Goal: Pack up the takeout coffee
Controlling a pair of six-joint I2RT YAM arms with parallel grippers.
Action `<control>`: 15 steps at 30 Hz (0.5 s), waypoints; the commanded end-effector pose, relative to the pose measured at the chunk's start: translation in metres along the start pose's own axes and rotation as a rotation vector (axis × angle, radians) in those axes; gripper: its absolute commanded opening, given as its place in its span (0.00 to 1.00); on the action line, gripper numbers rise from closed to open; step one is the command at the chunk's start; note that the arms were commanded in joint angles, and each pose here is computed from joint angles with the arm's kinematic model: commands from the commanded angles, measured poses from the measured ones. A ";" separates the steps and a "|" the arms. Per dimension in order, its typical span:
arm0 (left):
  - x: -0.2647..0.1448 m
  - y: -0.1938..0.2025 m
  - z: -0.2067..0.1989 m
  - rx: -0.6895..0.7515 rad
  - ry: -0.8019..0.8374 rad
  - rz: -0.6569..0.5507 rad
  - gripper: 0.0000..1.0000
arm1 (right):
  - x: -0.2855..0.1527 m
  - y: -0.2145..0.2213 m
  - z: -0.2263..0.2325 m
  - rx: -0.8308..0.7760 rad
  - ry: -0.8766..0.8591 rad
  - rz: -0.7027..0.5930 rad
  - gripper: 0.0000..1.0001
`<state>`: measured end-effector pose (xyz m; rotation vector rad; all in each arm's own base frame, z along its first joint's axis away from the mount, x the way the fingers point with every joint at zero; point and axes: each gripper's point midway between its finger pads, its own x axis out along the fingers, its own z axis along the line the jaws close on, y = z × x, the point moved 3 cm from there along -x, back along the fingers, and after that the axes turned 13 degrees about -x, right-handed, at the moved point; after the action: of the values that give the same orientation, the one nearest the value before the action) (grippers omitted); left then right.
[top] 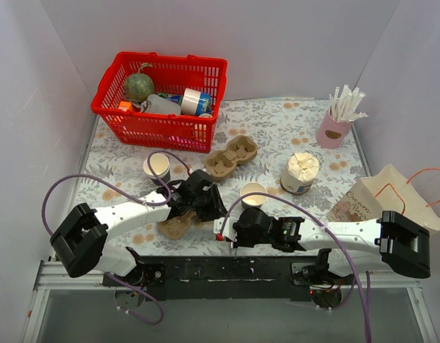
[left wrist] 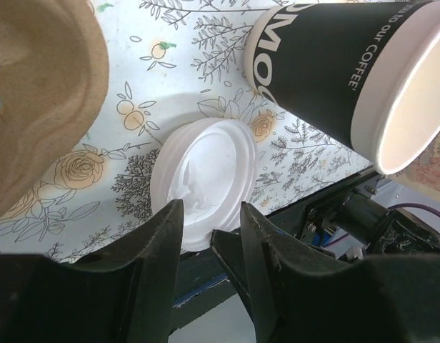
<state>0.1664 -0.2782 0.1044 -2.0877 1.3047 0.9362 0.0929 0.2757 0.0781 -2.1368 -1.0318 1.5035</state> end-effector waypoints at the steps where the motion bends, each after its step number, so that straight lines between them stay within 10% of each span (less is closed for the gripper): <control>1: 0.000 -0.006 -0.005 0.035 -0.038 -0.046 0.36 | 0.000 -0.015 -0.008 -0.017 0.018 -0.030 0.01; 15: 0.005 -0.009 0.001 0.037 -0.126 -0.106 0.36 | -0.001 -0.017 -0.008 -0.011 0.020 -0.035 0.01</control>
<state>0.1664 -0.2721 0.0924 -1.9958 1.1841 0.9985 0.0916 0.2762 0.0774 -2.1370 -1.0353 1.5087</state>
